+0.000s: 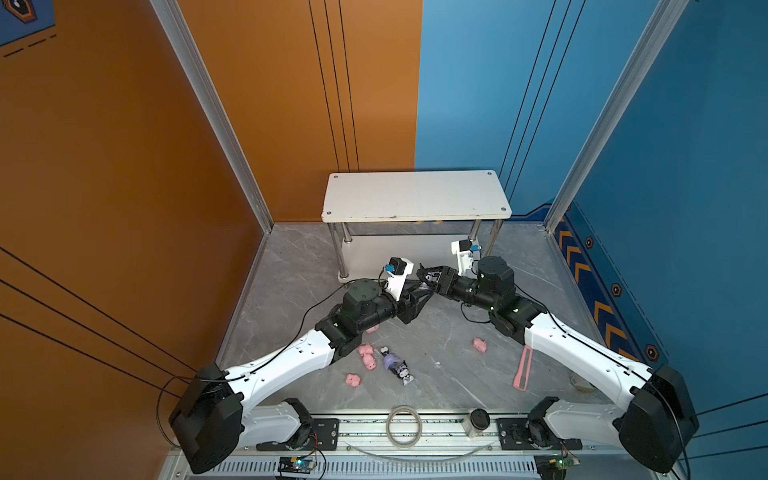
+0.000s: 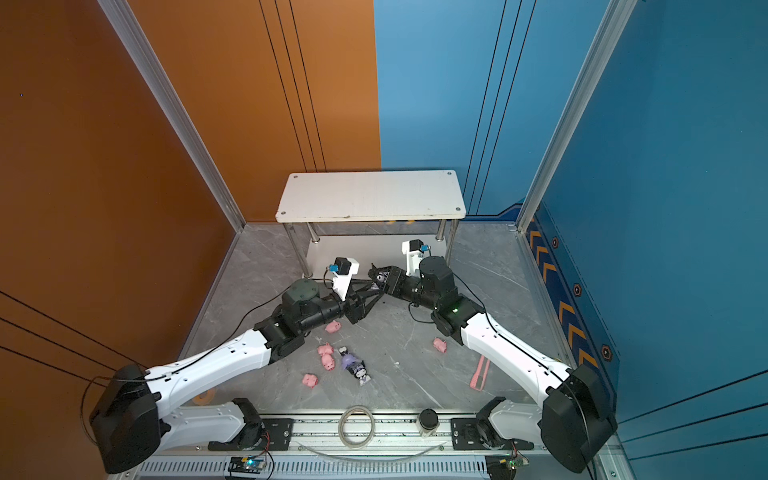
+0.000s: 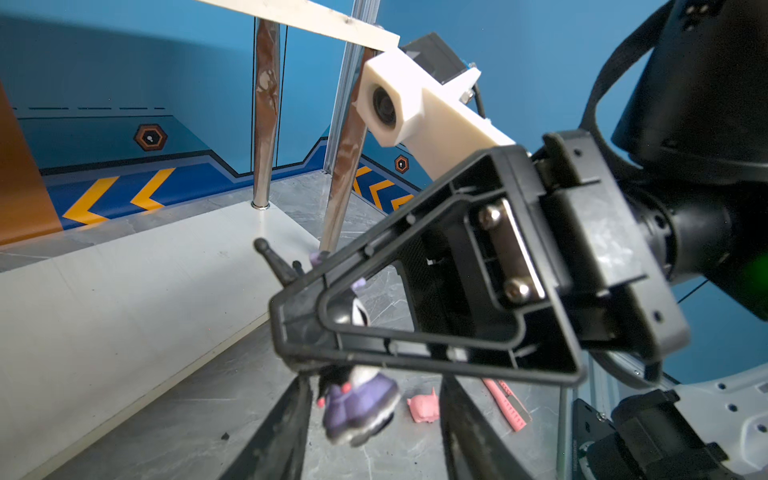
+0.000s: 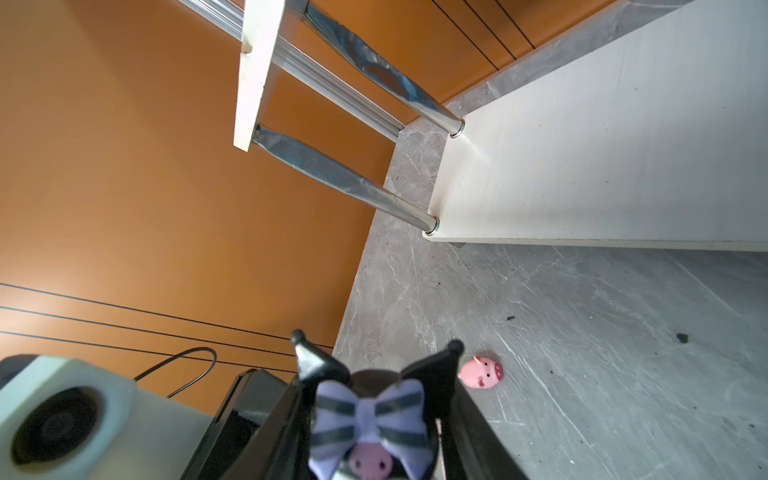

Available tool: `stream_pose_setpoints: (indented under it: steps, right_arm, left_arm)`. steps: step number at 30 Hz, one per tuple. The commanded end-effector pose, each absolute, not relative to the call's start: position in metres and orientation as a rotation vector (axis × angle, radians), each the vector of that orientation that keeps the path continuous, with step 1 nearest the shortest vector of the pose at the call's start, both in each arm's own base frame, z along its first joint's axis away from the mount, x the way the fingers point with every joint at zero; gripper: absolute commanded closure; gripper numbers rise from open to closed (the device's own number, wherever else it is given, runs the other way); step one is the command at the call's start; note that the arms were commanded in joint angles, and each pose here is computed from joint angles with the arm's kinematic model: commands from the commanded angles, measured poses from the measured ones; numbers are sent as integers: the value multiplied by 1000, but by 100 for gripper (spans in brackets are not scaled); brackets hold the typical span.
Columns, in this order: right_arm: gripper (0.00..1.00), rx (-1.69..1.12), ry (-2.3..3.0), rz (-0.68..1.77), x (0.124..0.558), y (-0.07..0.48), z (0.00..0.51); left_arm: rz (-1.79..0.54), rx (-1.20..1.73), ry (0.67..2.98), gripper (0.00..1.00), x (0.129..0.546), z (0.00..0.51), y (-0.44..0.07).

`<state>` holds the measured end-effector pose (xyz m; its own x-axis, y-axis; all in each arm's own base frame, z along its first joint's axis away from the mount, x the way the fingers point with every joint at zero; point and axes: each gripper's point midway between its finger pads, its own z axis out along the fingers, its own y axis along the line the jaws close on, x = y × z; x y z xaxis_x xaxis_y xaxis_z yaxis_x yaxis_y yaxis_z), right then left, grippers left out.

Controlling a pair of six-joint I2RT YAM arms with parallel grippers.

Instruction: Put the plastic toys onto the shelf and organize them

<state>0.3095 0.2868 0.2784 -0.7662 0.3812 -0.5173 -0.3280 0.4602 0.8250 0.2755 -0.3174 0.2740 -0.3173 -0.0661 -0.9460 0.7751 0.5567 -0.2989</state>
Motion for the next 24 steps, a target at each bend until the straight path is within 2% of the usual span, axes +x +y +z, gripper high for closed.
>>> stream_pose_setpoints:
  steps: [1,3,6,7,9,10,12,14,15,19,24]
  right_arm:
    - [88,15,1985,1409,302,287,295]
    - [88,13,1979,1410,301,286,297]
    - [89,8,1969,1415,300,286,301]
    - [88,9,1969,1415,299,286,300]
    - [89,3,1965,1418,298,287,302]
    - [89,-1,1963,1419,298,287,302]
    - [89,-13,1959,1421,295,289,304]
    - [89,-25,1953,1426,293,291,306]
    - [89,-29,1950,1427,292,291,307]
    - [89,-48,1941,1436,288,294,310]
    - [89,-57,1940,1427,284,290,311]
  left_arm:
    - [-975,614,1600,54,277,302,-326]
    - [-971,618,1604,64,280,300,-328]
    - [-967,613,1604,68,283,301,-329]
    - [-964,611,1606,64,284,301,-329]
    - [-956,605,1602,44,286,303,-328]
    - [-952,603,1603,38,287,303,-328]
    - [-943,594,1597,32,289,306,-327]
    - [-939,585,1593,32,292,308,-325]
    - [-938,585,1592,34,292,309,-325]
    - [-928,581,1578,59,294,315,-324]
    - [-899,564,1567,84,295,318,-316]
